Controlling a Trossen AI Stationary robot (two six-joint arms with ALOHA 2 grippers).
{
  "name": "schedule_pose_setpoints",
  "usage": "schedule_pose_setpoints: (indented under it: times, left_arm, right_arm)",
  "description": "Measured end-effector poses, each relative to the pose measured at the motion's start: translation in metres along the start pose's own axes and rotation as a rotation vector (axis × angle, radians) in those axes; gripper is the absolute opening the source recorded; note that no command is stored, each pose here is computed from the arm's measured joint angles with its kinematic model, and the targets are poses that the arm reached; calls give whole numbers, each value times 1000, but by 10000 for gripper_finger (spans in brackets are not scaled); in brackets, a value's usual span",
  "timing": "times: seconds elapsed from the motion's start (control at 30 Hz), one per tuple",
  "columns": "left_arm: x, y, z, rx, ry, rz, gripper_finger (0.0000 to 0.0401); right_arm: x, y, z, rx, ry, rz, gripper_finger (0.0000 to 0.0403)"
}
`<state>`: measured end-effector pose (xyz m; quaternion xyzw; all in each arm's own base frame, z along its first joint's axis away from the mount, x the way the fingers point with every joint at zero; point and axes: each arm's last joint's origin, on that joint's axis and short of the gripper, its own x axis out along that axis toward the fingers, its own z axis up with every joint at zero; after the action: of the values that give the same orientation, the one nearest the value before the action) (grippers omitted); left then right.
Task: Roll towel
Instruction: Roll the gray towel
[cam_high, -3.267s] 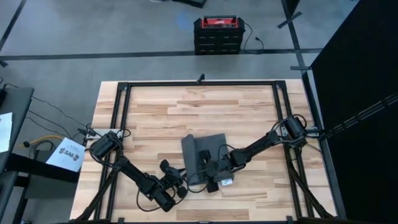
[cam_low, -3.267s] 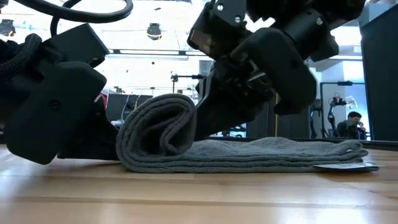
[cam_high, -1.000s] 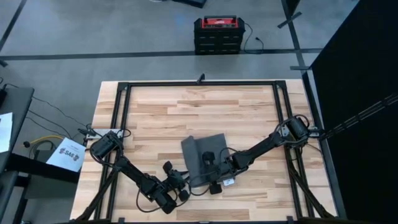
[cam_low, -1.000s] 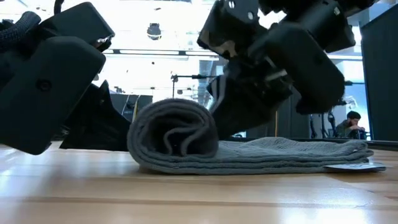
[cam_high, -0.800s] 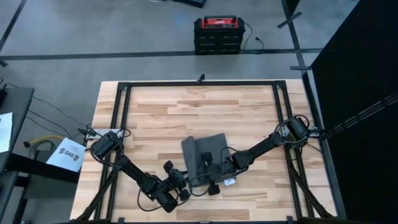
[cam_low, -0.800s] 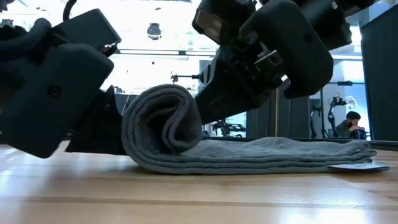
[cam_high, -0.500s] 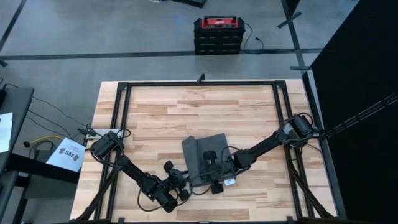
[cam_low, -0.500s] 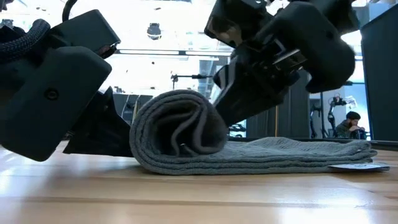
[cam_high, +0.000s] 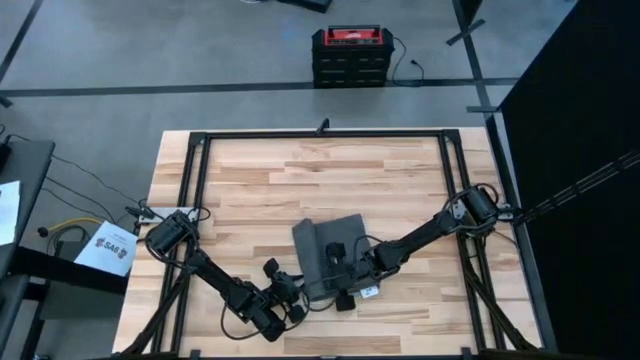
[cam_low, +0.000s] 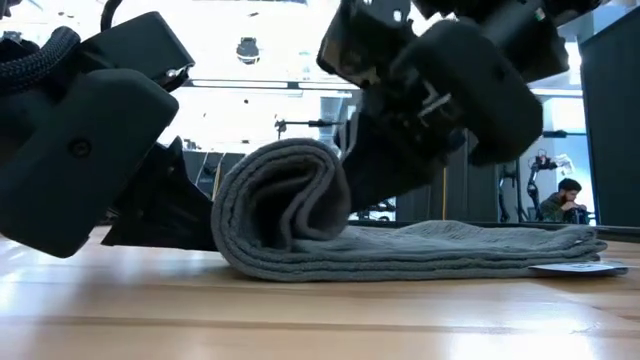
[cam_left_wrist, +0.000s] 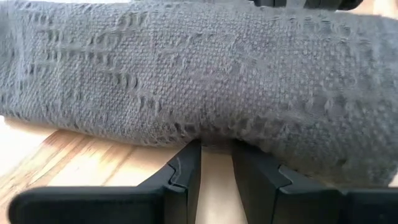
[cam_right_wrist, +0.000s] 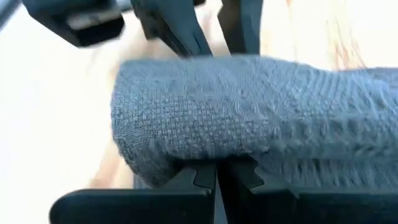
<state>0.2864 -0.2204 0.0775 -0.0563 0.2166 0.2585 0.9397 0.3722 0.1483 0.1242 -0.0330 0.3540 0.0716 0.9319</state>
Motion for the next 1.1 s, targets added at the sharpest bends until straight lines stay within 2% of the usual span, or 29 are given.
schedule_pose_setpoints:
  times: [0.13,0.4,0.57,0.9,1.1]
  left_arm:
    - [0,-2,2,14,-12,-14,77]
    - [5,-2,5,18,-18,-9,77]
    - [10,0,6,21,27,-33,77]
    - [12,0,6,45,35,-35,77]
    - [12,0,6,61,35,-35,77]
  right_arm:
    - [0,1,4,8,-42,7,0]
    - [-1,5,2,12,-31,14,0]
    - [7,10,-2,13,-45,25,0]
    - [7,18,-2,24,-70,45,0]
    - [7,18,-11,21,15,32,0]
